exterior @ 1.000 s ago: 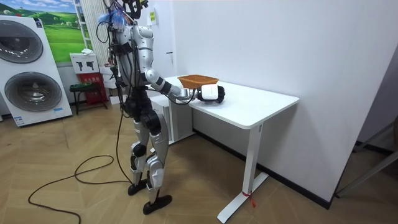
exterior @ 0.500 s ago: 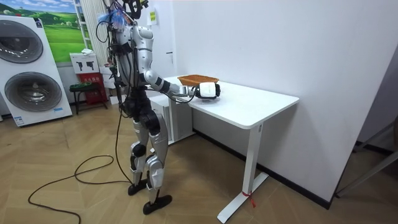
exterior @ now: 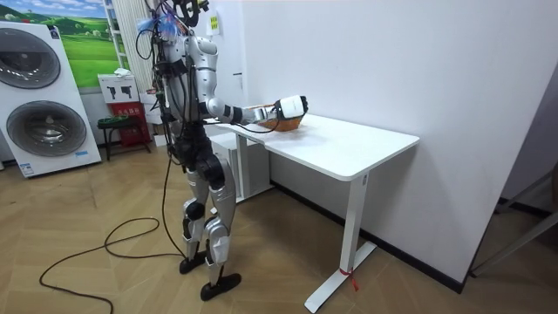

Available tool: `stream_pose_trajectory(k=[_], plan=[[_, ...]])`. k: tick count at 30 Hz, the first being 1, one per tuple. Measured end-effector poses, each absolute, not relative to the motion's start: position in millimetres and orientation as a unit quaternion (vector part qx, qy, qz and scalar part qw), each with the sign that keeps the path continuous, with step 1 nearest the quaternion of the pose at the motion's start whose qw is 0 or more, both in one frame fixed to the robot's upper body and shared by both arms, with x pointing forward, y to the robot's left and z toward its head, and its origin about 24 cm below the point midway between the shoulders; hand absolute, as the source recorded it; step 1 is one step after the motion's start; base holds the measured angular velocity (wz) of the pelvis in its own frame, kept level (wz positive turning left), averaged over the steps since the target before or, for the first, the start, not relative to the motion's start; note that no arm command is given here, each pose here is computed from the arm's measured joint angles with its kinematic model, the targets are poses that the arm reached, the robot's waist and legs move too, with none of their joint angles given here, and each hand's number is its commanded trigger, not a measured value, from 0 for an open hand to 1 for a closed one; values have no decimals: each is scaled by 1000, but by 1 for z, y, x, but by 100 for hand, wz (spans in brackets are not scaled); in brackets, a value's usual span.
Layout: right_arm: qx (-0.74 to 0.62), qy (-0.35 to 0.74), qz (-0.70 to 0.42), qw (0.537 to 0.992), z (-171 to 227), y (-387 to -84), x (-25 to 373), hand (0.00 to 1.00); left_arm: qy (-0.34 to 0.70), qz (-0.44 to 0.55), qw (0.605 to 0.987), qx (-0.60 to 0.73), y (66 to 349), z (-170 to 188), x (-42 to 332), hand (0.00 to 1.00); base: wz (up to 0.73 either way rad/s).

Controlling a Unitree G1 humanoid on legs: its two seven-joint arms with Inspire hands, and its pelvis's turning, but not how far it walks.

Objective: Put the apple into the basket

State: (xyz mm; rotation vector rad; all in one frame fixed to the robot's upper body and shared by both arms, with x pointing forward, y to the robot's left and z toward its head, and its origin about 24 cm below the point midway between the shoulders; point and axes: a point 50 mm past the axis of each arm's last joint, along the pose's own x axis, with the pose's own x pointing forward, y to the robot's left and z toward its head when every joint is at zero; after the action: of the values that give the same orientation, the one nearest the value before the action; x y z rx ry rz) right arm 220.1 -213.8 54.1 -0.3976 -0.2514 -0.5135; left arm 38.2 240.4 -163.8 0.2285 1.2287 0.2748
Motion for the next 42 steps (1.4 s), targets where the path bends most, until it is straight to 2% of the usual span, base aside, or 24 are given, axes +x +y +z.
stream_pose_trajectory(k=[5,6,8,9,10,22,42], plan=[[-192,-138,-249,939,60,-211,224,100,576,126,801,108,240,-164,38,0,1],[-191,-139,-249,939,61,-211,224,89,576,124,800,109,240,-164,38,0,0],[-190,-143,-240,941,64,-207,225,53,573,122,803,109,239,-164,43,0,5],[-189,-145,-236,942,65,-205,225,12,573,122,803,109,239,-164,42,0,0],[-195,-149,-228,942,67,-204,226,0,573,122,803,109,239,-164,43,0,0],[-196,-141,-98,965,62,-168,227,0,561,111,813,108,234,-164,51,0,0],[-242,-149,-33,958,62,-153,226,0,563,112,811,110,234,-164,50,0,0]])
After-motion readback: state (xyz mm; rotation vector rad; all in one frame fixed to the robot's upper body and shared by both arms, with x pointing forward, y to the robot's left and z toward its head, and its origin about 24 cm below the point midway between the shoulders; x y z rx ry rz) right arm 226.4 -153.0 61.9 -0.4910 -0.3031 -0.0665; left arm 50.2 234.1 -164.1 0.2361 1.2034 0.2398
